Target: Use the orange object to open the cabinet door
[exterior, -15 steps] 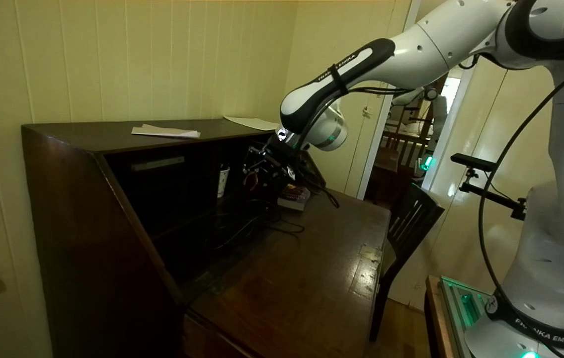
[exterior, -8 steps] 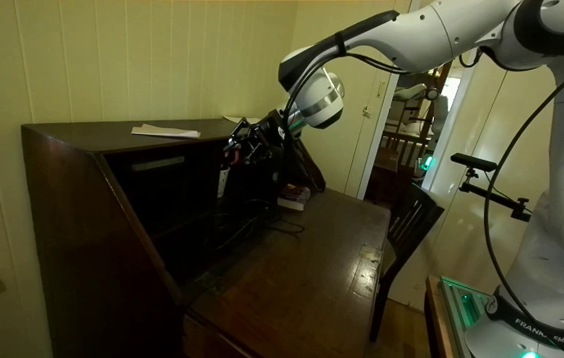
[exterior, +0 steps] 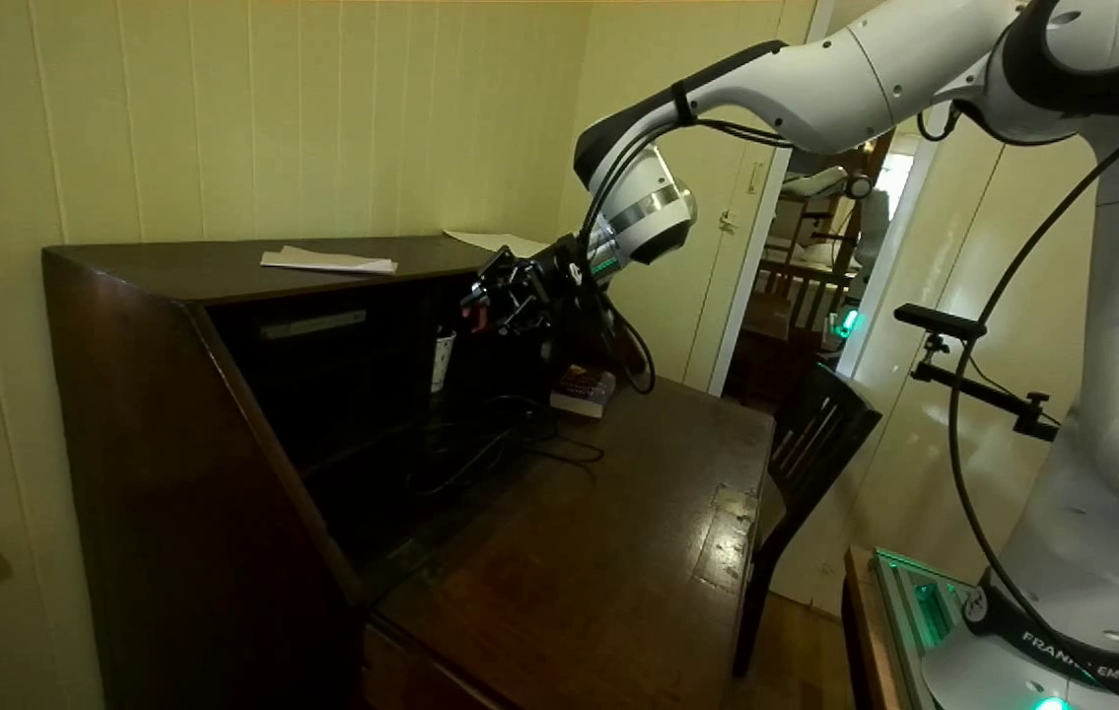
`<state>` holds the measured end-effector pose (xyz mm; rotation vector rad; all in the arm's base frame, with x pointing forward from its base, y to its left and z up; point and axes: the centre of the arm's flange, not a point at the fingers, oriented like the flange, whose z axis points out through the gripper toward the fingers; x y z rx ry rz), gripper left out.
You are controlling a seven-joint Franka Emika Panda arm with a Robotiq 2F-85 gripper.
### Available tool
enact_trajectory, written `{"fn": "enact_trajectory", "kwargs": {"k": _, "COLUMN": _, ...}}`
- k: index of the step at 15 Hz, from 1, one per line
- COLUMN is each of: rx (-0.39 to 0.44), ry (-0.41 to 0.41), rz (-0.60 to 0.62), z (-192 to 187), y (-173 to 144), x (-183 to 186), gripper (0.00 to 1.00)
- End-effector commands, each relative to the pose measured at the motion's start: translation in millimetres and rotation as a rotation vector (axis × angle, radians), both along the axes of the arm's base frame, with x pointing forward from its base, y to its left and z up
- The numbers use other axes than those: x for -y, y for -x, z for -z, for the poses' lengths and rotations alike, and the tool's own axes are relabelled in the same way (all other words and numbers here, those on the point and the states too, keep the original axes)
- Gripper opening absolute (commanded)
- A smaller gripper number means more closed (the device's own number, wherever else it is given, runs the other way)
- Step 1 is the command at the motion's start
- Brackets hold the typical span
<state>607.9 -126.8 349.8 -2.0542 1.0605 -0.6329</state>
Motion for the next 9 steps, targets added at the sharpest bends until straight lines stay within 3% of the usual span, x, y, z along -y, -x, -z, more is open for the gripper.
{"fn": "enact_trajectory", "kwargs": {"k": 1, "rx": 0.007, "ry": -0.042, "rz": 0.035, "z": 12.3, "y": 14.7, "x": 1.5, "gripper": 0.29}}
{"fn": "enact_trajectory", "kwargs": {"k": 4, "rx": -0.004, "ry": 0.04, "rz": 0.107, "z": 7.4, "y": 19.8, "x": 3.7, "gripper": 0.29}}
{"fn": "enact_trajectory", "kwargs": {"k": 9, "rx": 0.091, "ry": 0.155, "rz": 0.221, "z": -54.2, "y": 16.5, "x": 16.8, "gripper": 0.29}}
